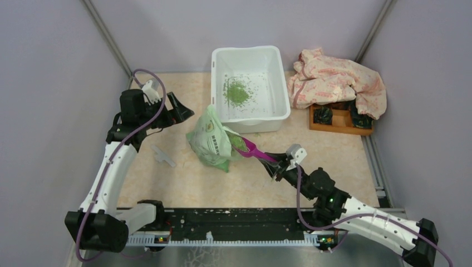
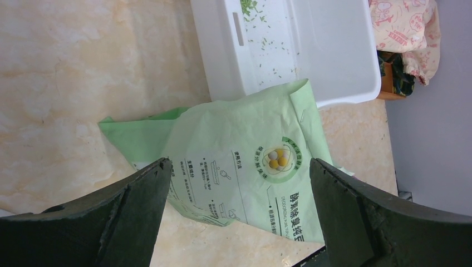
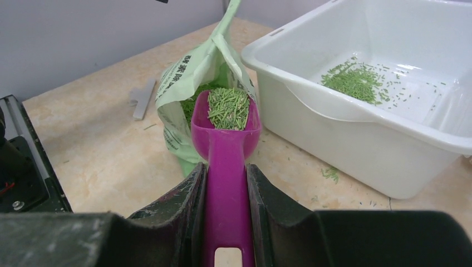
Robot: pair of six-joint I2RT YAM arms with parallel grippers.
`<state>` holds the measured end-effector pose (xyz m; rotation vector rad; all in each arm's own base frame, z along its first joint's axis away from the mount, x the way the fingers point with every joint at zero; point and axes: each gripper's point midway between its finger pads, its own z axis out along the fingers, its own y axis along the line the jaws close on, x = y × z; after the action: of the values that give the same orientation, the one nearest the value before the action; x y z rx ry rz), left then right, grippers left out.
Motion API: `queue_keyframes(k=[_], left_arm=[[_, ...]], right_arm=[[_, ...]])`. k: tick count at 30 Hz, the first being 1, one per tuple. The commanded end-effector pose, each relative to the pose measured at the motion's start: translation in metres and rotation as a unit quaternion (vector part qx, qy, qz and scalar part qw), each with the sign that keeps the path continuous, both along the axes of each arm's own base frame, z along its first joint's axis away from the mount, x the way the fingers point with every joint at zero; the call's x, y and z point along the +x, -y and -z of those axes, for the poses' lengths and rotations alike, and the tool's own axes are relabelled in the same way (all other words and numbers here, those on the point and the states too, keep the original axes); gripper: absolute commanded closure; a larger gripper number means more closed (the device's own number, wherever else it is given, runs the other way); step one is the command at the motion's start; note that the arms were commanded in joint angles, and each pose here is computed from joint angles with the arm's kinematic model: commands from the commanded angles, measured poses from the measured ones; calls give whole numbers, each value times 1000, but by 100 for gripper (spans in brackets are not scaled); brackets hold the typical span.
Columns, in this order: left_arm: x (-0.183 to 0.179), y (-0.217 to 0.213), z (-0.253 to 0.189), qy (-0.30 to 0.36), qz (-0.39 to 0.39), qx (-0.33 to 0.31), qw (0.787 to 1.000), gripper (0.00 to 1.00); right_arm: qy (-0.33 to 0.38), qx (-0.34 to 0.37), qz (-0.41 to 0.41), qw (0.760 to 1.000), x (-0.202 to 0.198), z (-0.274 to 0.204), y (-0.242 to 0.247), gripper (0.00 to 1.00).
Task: Fill the litter box with clean litter
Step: 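Scoop the cat litter from the cat litter bag.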
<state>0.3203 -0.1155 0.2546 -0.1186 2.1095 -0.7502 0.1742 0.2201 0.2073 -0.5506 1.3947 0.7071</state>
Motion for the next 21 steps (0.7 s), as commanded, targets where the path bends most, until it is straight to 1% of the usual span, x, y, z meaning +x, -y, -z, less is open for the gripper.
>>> queue_keyframes(k=[1,14,21], left_arm=[[0,-3,-22,32,-2,6,999,1],[3,5,-27,29,13,-17,999,1],[3,6,-30,35,15,-18,999,1]], right_arm=[[35,35,4,999,-3,-42,7,100],[42,44,-6,998,-8,-63,9,100],[51,55,-18,997,-13,-80,9,100]])
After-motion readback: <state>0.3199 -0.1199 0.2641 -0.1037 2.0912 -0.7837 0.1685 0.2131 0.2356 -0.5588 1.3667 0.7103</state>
